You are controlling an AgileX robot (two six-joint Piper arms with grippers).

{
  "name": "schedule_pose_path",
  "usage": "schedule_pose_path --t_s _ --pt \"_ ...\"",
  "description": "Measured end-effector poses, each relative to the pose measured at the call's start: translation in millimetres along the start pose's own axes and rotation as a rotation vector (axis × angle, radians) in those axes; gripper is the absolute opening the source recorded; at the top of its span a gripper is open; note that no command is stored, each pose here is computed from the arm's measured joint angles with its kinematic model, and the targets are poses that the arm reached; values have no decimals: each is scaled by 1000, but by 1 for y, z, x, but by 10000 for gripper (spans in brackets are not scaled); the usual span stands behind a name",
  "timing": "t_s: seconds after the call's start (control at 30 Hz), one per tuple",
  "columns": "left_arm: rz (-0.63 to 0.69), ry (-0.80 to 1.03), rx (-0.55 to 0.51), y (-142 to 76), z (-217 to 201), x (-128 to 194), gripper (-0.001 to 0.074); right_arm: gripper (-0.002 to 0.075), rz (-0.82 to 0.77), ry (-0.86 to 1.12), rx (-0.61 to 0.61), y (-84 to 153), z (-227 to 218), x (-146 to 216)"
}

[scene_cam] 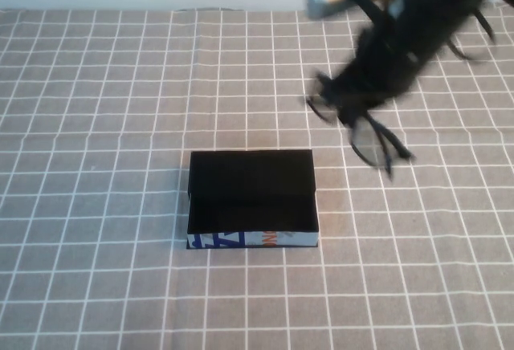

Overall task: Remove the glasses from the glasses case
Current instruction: Place the glasses on the table

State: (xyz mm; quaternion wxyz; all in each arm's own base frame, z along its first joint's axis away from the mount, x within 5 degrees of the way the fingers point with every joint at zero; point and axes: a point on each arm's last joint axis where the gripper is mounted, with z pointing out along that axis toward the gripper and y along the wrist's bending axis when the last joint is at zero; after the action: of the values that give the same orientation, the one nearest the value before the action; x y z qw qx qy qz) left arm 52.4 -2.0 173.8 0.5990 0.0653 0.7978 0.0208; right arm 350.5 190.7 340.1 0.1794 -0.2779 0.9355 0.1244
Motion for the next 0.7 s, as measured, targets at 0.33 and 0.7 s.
schedule_pose_path --t_s 0.33,0.7 --pt "0 0 0 0 0 0 -4 28 426 45 -99 -31 68 88" --pt "0 0 0 0 0 0 -4 45 588 -17 -81 -38 105 108"
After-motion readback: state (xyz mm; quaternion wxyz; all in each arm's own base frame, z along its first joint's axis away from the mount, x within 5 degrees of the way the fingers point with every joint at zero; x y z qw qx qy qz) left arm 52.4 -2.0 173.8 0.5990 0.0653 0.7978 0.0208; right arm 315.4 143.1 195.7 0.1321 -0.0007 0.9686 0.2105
